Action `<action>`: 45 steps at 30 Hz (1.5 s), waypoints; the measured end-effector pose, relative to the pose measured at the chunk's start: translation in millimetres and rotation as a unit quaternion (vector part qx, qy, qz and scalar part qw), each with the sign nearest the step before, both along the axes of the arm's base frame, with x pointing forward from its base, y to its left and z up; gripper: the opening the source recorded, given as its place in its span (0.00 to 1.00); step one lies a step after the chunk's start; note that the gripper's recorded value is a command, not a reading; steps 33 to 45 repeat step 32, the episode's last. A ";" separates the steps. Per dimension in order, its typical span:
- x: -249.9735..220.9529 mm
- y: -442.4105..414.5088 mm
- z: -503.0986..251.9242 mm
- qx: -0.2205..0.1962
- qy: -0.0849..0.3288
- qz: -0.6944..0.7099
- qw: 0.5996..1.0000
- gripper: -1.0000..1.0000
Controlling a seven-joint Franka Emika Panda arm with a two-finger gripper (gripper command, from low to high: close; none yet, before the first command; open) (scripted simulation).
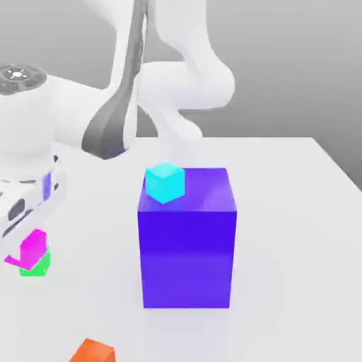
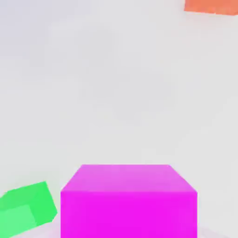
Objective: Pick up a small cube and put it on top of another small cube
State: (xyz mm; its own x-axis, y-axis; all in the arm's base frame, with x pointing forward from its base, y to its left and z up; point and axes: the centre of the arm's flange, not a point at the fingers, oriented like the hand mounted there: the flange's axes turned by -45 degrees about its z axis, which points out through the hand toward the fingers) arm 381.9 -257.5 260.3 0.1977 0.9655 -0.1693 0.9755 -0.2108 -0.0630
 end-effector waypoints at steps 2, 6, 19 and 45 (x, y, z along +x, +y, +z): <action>-17.8 -11.7 -2.5 0.015 0.000 0.018 1.000 0.00; -53.7 -30.9 -8.2 0.045 -0.005 0.056 0.997 0.00; -109.1 -60.2 -29.0 0.079 -0.042 0.131 0.987 0.00; -115.6 -60.1 -79.7 0.082 -0.039 0.125 0.988 1.00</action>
